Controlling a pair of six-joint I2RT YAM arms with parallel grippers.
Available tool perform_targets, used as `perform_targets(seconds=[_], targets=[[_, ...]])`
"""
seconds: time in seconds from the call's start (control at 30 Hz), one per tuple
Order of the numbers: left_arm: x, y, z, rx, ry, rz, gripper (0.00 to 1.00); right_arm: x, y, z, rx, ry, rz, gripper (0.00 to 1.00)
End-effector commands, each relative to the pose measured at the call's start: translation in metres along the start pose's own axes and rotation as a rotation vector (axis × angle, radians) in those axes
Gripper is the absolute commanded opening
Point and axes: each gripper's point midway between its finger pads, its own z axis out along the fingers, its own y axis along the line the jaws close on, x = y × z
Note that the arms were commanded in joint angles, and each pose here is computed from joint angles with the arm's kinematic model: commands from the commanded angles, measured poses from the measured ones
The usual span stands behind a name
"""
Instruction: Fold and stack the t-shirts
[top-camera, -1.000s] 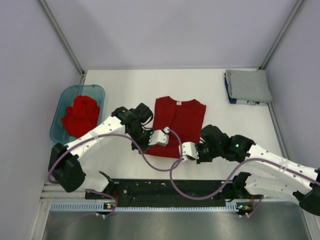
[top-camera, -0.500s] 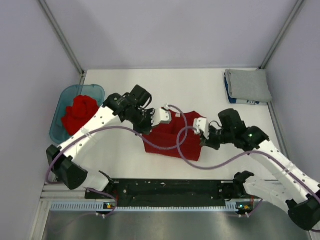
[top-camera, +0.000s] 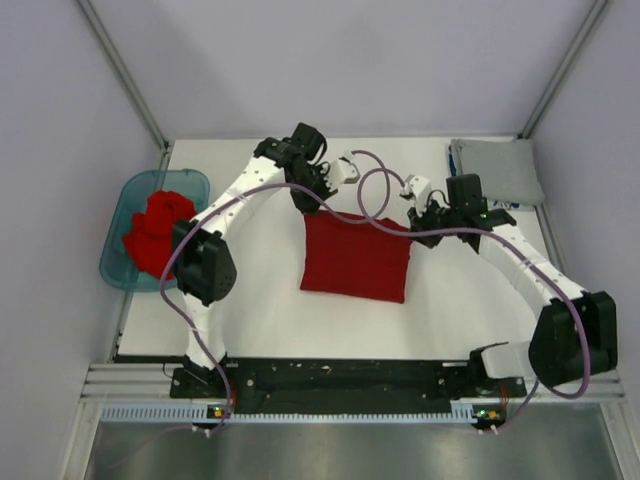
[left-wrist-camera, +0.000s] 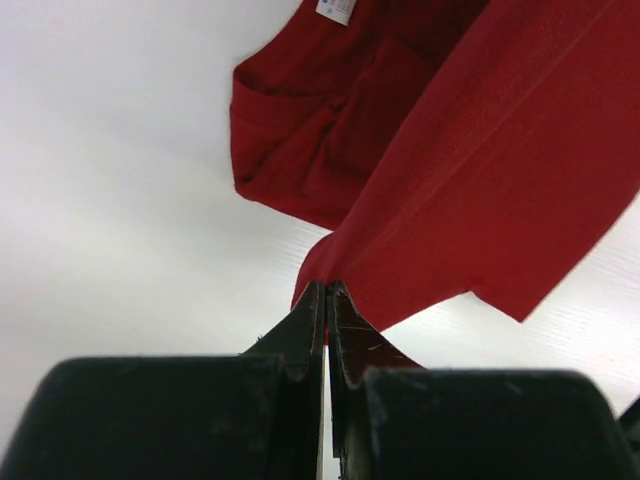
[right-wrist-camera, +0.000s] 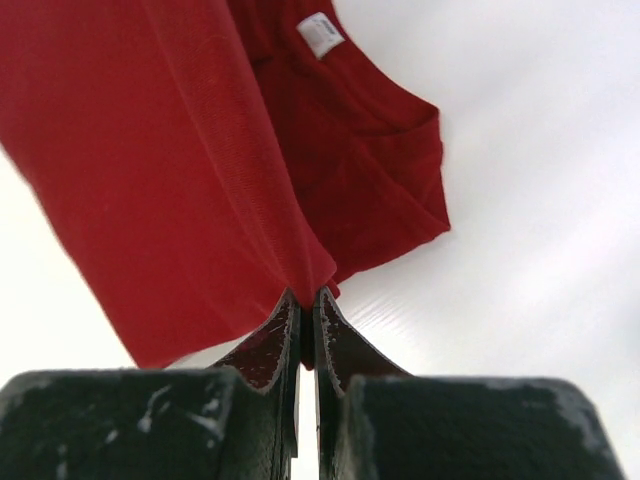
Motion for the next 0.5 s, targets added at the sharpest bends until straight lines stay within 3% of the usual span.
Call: perform_targets(seconds=[0.0, 0.37, 0.4, 0.47], targets=[[0.004, 0.04, 0.01, -0.103, 0.047, -0.016, 0.0, -0.014, -0.047, 0.015, 0.1, 0.003, 0.044, 0.0], [0.019, 0.085, 0.064, -0.211, 0.143, -0.031, 0.0, 0.005, -0.092, 0.07, 0.134, 0.11, 0.157, 0.0], [0.021, 0.088, 0.068, -0.217, 0.154, -0.034, 0.01, 0.004, -0.097, 0.075, 0.146, 0.114, 0.169, 0.0], [0.027, 0.096, 0.078, -0.247, 0.18, -0.04, 0.16, 0.004, -0.109, 0.081, 0.187, 0.129, 0.214, 0.1]])
